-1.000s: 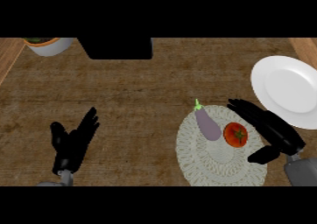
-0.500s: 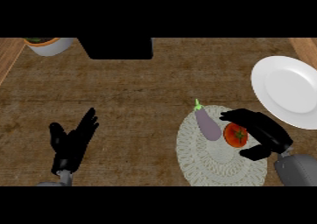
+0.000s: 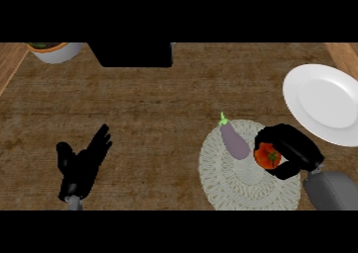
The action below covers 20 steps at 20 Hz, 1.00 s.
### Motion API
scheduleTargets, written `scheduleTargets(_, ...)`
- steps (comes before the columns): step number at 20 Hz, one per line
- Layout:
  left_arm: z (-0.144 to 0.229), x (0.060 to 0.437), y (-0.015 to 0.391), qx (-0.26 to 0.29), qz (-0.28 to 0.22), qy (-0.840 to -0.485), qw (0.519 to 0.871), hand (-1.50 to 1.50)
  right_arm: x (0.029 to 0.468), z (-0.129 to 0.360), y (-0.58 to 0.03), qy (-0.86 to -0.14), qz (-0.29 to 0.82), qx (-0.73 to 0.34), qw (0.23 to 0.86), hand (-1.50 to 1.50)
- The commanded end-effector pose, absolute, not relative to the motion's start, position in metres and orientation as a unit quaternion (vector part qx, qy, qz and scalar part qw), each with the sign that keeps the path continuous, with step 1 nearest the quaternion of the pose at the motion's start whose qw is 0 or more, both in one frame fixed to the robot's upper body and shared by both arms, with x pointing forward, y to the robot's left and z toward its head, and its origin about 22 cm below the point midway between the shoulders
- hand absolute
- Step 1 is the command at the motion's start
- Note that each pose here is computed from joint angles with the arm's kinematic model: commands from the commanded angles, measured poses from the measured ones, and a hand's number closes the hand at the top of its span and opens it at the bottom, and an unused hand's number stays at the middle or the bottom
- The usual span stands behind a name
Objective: Pick the tomato from the placemat and place it in the plate
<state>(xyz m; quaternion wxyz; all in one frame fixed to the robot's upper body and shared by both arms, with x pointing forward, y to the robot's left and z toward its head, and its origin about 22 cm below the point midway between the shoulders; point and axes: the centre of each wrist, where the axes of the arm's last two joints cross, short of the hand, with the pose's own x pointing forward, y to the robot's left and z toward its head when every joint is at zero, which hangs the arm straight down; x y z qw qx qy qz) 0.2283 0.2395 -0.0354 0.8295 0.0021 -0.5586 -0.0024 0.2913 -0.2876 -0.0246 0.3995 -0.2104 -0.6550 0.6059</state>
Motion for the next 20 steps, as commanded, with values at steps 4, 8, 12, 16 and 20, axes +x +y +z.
scheduleTargets(4,-0.036,0.230,0.241,0.001,-0.003,-0.559,0.829,0.00,0.285,-0.025,-0.244,-0.657,0.519,-0.281,0.469,1.50)
scheduleTargets(8,-0.036,0.224,0.247,0.007,0.004,-0.554,0.833,0.00,0.266,-0.054,-0.206,-0.576,0.407,-0.347,0.619,1.50)
scheduleTargets(12,-0.032,0.231,0.250,0.008,0.004,-0.554,0.832,0.00,0.277,0.004,-0.165,-0.657,0.290,-0.406,0.565,1.50)
scheduleTargets(16,-0.045,0.221,0.235,0.008,0.006,-0.548,0.837,0.00,0.271,0.021,-0.145,-0.665,0.207,-0.454,0.555,1.50)
scheduleTargets(20,-0.043,0.227,0.238,0.020,-0.003,-0.557,0.830,0.00,0.270,0.061,-0.160,-0.663,0.116,-0.472,0.570,1.50)
